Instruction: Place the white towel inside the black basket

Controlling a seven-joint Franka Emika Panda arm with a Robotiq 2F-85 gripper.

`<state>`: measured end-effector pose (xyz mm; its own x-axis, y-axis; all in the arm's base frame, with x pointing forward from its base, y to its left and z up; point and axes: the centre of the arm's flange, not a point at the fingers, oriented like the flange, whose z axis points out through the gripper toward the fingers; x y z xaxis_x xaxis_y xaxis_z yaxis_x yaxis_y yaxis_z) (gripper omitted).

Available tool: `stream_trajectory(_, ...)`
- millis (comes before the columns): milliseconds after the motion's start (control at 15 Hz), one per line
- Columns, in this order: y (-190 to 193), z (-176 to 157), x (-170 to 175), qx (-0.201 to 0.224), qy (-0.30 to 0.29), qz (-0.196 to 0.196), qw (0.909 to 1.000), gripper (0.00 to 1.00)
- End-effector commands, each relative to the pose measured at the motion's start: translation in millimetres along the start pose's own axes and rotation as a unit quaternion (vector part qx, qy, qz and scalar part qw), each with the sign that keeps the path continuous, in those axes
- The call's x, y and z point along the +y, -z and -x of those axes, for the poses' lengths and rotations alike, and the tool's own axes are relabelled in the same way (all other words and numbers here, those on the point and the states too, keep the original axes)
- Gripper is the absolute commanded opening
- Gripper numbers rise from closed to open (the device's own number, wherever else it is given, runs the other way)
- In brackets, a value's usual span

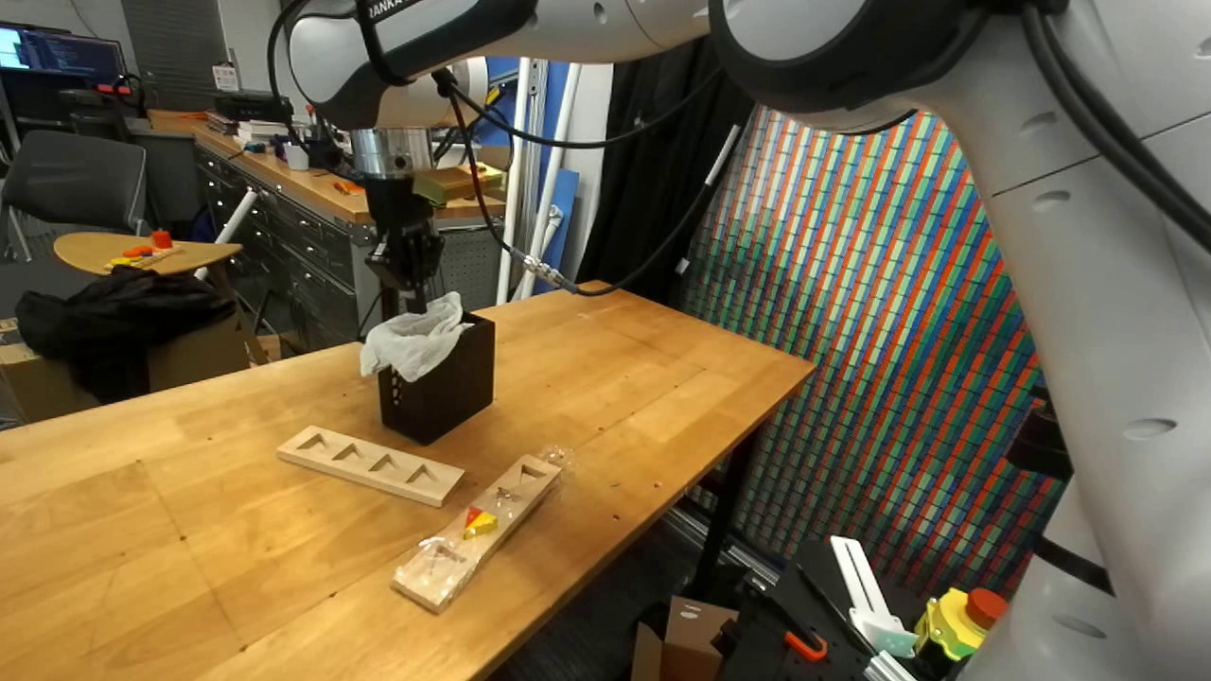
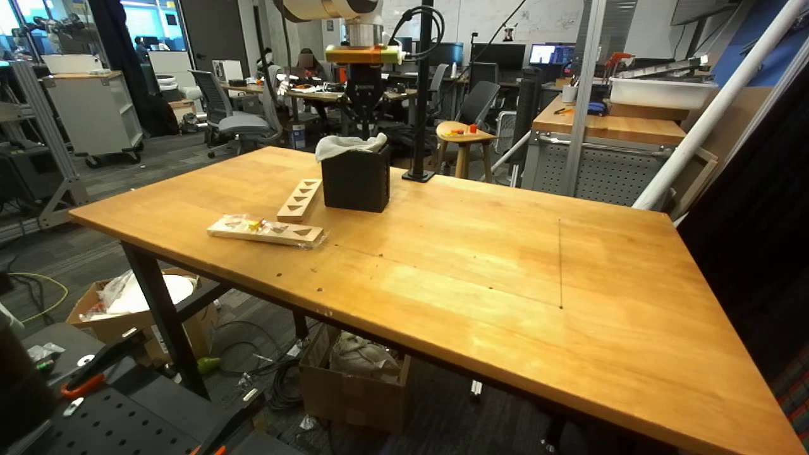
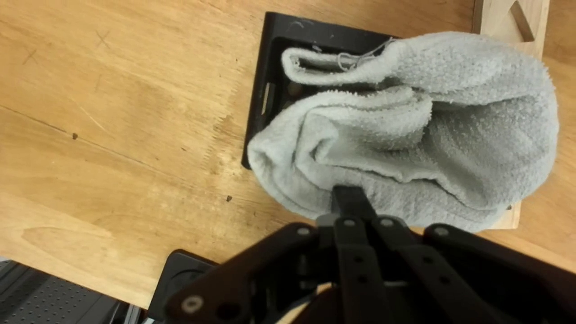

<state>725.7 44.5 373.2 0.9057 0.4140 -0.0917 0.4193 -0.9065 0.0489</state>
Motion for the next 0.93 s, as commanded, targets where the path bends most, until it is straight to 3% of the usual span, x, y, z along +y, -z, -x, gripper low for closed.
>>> stream_trajectory(0, 2, 21, -18, 0.008, -0.012, 0.004, 0.9999, 0.0)
stream_trajectory(867, 0, 41, -30, 0.016, -0.032, 0.008, 0.9993, 0.0)
